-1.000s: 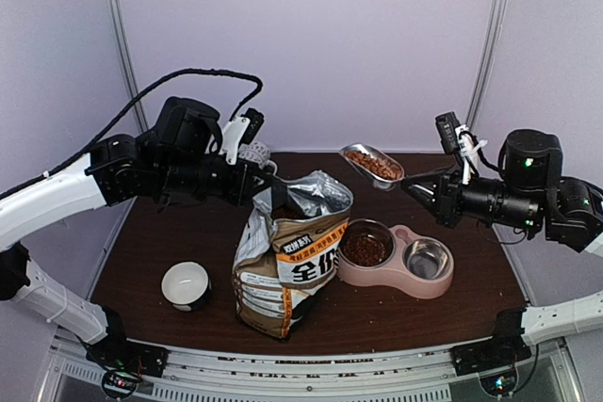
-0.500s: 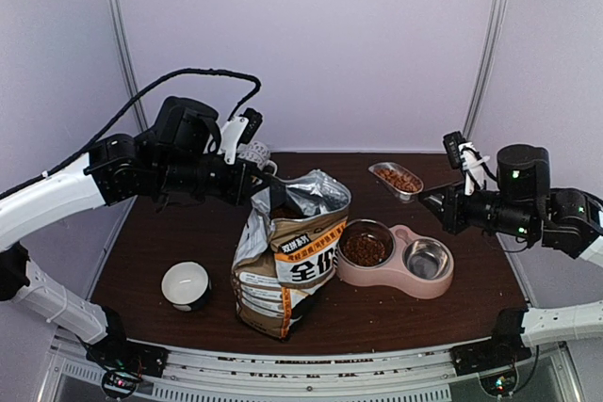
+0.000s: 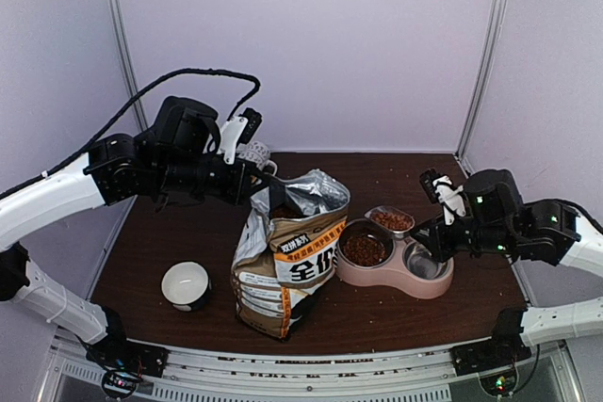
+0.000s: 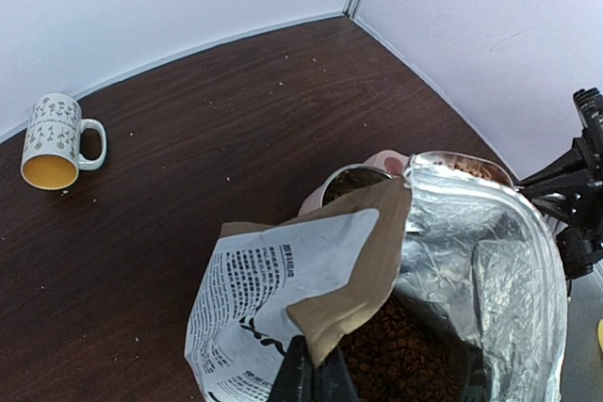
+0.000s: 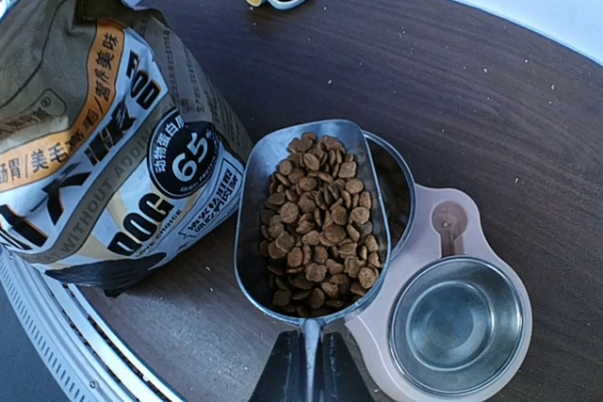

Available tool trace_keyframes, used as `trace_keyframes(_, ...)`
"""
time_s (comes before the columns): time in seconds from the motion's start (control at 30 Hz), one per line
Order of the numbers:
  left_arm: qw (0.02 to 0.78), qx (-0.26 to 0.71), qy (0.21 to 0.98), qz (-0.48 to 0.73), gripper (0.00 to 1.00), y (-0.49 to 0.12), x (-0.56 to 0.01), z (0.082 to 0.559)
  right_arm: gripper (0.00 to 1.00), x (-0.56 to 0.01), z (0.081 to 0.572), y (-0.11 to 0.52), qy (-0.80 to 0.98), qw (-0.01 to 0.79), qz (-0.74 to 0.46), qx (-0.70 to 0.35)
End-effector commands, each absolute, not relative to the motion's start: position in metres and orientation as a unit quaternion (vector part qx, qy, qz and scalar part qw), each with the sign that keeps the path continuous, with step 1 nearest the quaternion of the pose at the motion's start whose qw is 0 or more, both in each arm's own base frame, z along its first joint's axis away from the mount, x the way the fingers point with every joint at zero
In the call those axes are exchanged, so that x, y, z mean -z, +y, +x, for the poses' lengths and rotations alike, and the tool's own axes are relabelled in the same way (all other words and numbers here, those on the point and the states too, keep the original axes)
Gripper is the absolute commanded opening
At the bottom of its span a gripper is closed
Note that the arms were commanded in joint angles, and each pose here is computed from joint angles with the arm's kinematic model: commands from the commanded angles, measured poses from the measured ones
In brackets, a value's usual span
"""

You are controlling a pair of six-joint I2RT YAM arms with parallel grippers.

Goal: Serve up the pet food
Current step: Place the pet food in the pet food bowl.

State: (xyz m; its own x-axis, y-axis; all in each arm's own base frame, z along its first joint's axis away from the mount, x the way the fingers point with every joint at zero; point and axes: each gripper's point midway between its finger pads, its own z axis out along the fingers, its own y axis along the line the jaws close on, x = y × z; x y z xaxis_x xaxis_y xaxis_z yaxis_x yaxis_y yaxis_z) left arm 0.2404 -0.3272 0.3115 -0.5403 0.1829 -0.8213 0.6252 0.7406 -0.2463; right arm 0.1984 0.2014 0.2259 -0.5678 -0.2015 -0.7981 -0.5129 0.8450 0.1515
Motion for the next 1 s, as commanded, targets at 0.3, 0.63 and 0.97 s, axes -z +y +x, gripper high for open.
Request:
trace_keyframes(0.3, 0.517, 0.338, 0.761, 0.199, 0.0, -0.323, -0.402, 0.249, 0.0, -0.188, 0.182, 0.201, 0.902, 0.315, -0.258, -0.14)
trace_keyframes(0.63, 0.521, 0.338, 0.759, 0.198, 0.0, -0.317, -0.403, 0.246, 0.0, -0.192, 0.187, 0.203, 0.922, 0.267, -0.266, -0.094)
trace_keyframes(0.97, 0.523, 0.342, 0.754, 0.203, 0.0, -0.315, -0.407, 0.243, 0.0, -0.199, 0.192, 0.206, 0.928, 0.235, -0.283, -0.06)
